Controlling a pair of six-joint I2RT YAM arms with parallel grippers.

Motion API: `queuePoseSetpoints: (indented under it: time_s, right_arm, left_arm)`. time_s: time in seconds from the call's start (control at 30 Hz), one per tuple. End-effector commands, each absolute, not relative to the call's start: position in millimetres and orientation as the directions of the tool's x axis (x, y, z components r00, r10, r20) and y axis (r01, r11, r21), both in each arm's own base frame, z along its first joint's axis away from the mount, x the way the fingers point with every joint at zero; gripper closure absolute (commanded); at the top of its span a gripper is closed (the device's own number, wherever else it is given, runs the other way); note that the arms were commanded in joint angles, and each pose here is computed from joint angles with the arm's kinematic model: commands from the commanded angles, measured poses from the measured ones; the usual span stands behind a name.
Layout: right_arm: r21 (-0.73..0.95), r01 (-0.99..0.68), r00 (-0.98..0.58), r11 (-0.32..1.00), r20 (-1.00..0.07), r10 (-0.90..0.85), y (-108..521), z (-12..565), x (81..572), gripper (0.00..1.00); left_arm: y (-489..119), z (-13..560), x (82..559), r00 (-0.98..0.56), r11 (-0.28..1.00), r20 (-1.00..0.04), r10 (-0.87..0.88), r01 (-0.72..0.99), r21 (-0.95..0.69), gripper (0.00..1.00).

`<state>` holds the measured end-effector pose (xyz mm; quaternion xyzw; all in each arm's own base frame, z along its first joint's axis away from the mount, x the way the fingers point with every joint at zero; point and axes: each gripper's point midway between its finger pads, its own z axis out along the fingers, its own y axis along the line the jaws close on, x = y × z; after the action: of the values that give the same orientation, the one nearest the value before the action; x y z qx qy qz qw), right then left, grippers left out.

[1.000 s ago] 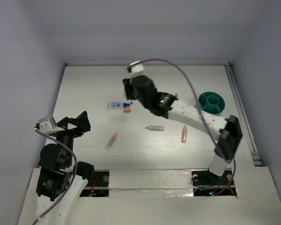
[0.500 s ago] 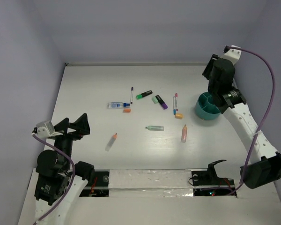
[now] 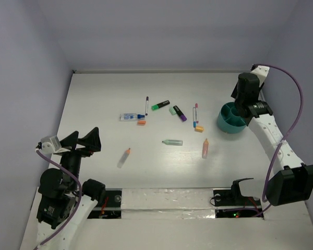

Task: Sort the stationery into containers
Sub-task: Place the stationery in the storage box.

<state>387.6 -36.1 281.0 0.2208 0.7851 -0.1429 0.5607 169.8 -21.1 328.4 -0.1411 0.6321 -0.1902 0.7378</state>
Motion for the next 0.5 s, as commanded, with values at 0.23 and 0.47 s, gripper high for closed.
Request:
queuePoseSetpoints:
  time_s: [0.23,0.47]
  right_arm:
    - [0.111,0.500,-0.230,0.859,-0.939,0.256,-33.0,272.7,375.3,0.84]
    - [0.101,0.512,-0.235,0.853,-0.939,0.252,-36.0,264.5,369.6,0.84]
  left_arm:
    - [-20.7,340.9,166.9,0.172,0.879,-0.863,-0.476,0.130,-0.459,0.01]
    - [-21.9,339.0,169.1,0.163,0.881,-0.867,-0.471,0.127,-0.455,0.01]
